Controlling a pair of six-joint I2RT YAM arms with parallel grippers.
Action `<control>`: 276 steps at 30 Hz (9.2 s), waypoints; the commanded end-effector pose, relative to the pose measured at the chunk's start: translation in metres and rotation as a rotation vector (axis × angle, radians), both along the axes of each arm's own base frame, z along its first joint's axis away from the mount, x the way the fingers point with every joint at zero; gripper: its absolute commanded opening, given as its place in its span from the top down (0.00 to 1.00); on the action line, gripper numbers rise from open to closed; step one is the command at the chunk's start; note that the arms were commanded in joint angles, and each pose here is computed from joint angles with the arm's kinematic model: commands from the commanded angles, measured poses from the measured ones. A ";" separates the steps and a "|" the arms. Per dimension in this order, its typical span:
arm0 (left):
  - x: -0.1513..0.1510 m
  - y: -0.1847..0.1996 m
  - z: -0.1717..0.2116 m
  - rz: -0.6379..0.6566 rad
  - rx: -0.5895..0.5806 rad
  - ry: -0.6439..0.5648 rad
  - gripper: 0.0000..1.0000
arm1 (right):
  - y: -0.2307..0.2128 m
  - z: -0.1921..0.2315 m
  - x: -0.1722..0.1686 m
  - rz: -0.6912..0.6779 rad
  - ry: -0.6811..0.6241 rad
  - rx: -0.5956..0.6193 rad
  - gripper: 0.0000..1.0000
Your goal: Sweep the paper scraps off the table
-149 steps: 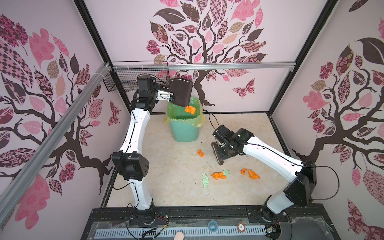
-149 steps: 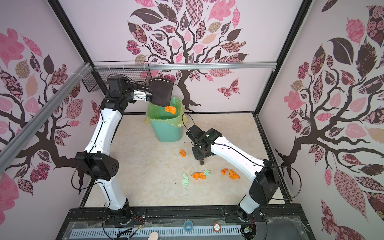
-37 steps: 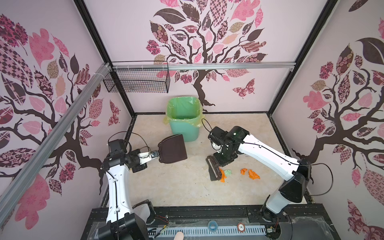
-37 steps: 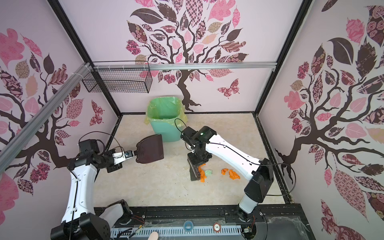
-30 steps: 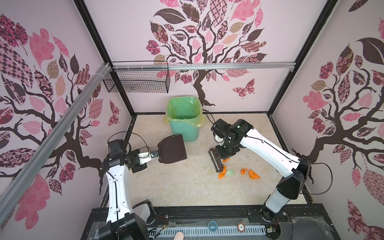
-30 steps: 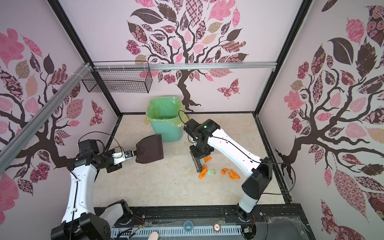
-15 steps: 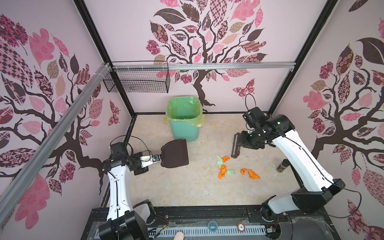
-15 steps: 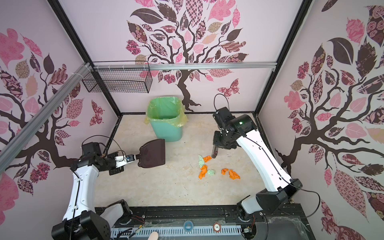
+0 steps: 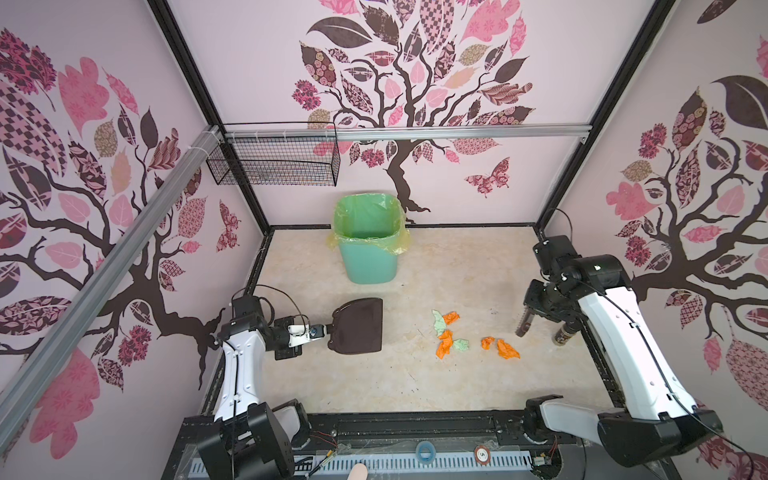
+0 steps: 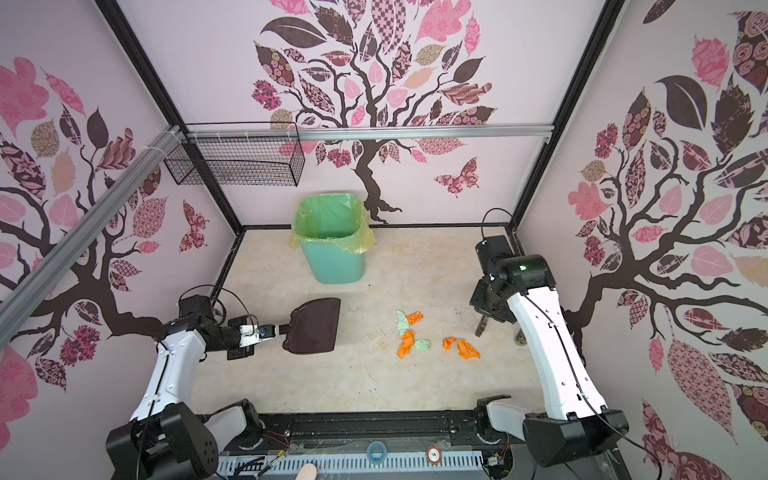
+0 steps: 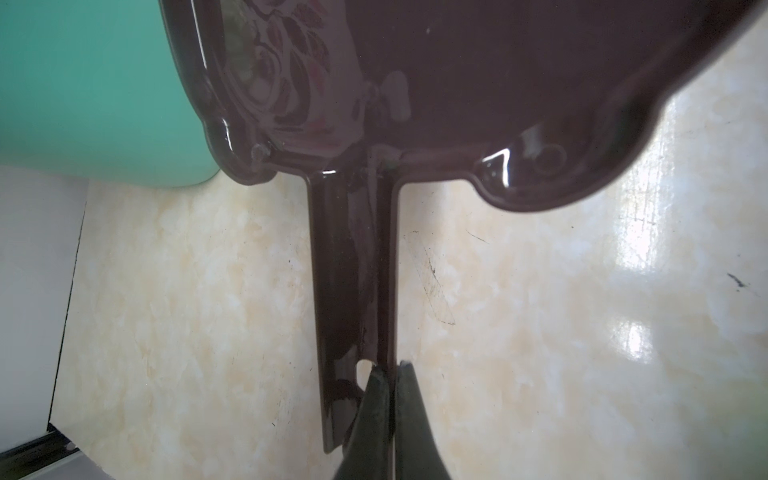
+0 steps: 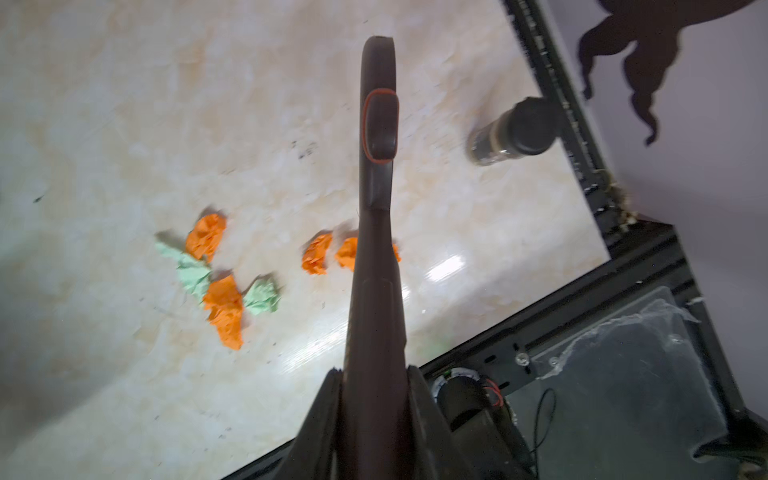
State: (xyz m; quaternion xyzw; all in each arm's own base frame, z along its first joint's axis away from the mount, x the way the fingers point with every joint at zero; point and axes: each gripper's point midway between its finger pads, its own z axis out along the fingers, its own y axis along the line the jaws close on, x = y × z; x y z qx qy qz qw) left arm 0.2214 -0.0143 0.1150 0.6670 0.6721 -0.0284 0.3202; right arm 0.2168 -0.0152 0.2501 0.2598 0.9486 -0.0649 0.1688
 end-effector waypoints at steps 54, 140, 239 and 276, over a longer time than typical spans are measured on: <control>0.058 0.026 -0.048 -0.159 0.394 -0.128 1.00 | 0.150 -0.030 0.011 0.406 0.240 0.261 1.00; 0.027 -0.101 -0.035 0.104 0.317 -0.009 1.00 | 0.185 0.021 0.000 0.599 0.056 0.245 1.00; 0.287 0.013 0.216 0.242 0.465 -0.290 1.00 | 0.179 -0.062 -0.025 0.709 0.152 0.266 1.00; 0.258 -0.014 0.264 0.154 0.494 -0.550 1.00 | 0.185 -0.033 -0.007 0.726 0.064 0.259 1.00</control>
